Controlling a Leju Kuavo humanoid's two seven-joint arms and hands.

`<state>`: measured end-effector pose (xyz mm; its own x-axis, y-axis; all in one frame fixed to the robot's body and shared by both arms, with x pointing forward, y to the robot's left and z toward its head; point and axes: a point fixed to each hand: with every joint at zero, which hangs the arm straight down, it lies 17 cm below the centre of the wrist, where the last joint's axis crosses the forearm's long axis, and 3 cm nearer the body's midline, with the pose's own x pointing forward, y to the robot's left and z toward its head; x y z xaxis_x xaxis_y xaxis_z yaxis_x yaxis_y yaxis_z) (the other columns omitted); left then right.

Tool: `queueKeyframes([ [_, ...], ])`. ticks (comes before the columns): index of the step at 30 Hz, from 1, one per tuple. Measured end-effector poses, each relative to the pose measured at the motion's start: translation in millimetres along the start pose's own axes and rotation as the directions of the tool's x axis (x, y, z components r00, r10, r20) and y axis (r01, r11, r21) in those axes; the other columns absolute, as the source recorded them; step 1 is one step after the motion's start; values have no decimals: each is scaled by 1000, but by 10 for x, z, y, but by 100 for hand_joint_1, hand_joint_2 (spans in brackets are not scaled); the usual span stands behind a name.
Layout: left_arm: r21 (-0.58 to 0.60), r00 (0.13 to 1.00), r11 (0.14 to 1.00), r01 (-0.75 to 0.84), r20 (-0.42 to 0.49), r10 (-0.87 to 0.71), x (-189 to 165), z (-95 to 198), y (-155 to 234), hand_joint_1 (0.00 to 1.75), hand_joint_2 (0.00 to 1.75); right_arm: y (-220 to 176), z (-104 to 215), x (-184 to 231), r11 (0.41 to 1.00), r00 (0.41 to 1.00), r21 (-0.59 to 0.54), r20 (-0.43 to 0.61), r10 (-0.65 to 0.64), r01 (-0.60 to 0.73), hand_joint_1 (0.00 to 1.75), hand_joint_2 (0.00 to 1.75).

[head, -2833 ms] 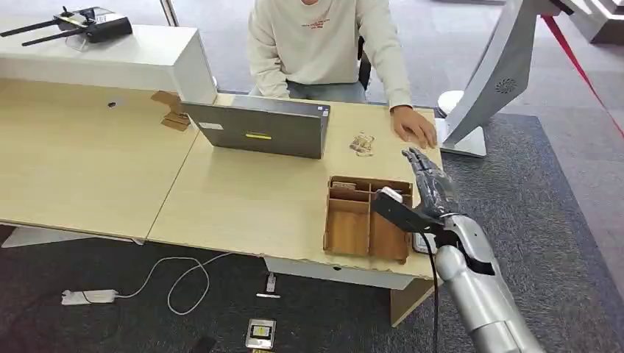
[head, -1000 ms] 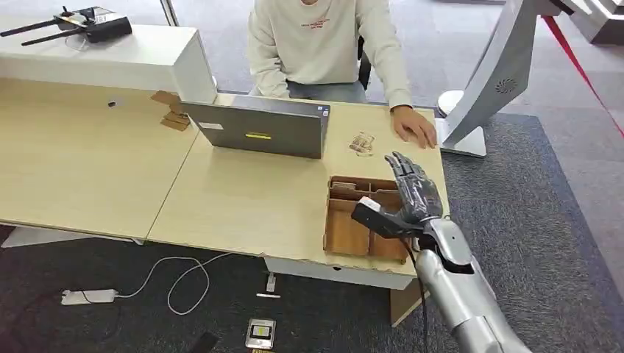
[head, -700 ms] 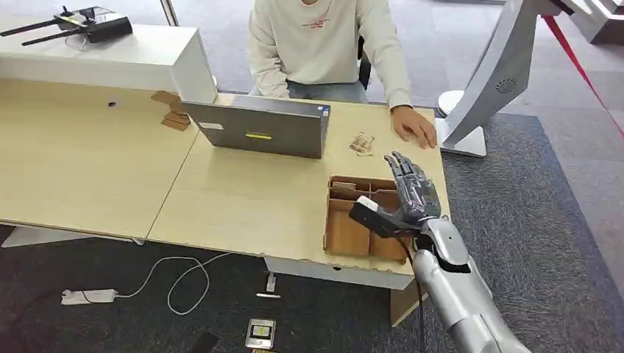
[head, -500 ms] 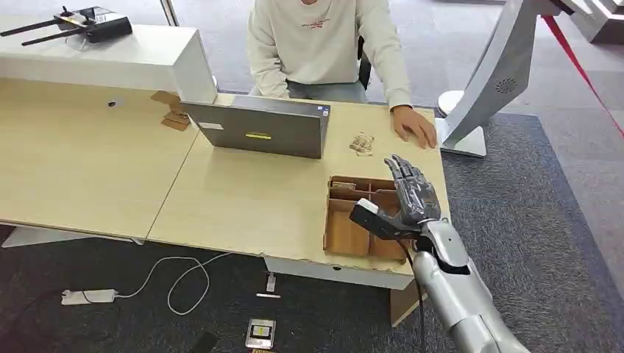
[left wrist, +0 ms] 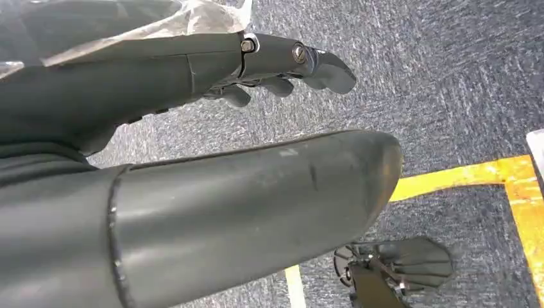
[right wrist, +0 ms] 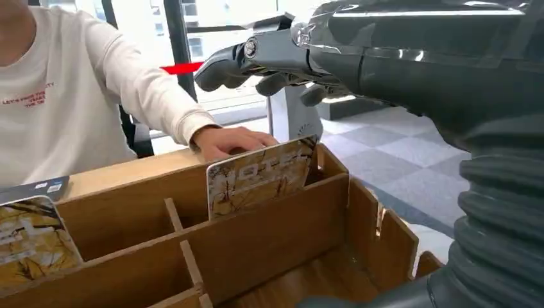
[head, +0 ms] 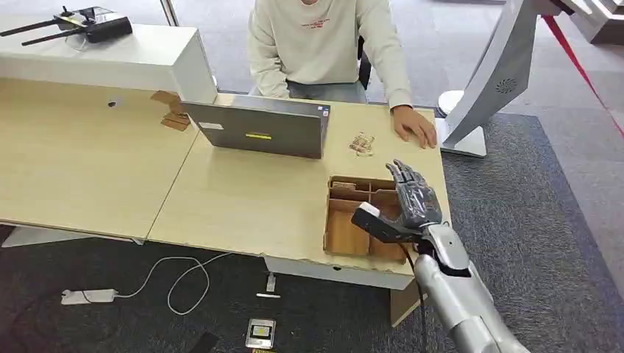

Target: Pass the card to the sensor for recognition and then transmit it.

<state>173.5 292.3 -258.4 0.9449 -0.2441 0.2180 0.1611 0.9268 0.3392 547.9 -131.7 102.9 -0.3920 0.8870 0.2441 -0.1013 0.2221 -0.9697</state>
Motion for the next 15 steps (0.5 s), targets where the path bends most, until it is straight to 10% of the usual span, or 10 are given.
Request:
queueKeyframes([
  [8, 2, 1000, 1000, -1, -1, 1, 1, 2, -4, 0, 0, -10, 7, -26, 1000, 1000, -12, -2, -3, 3, 0, 175],
  [9, 2, 1000, 1000, -1, -1, 1, 1, 2, -4, 0, 0, -11, 8, -31, 1000, 1000, -15, -2, -3, 3, 28, 175],
  [10, 2, 1000, 1000, -1, -1, 1, 1, 3, -6, 0, 0, -12, 8, -31, 1000, 1000, -16, -2, -2, 2, 162, 175],
  [15, 1, 1000, 1000, -1, 2, 1, 7, 4, -9, 0, 0, -4, 6, -46, 1000, 1000, -14, -6, -6, 6, 175, 175],
])
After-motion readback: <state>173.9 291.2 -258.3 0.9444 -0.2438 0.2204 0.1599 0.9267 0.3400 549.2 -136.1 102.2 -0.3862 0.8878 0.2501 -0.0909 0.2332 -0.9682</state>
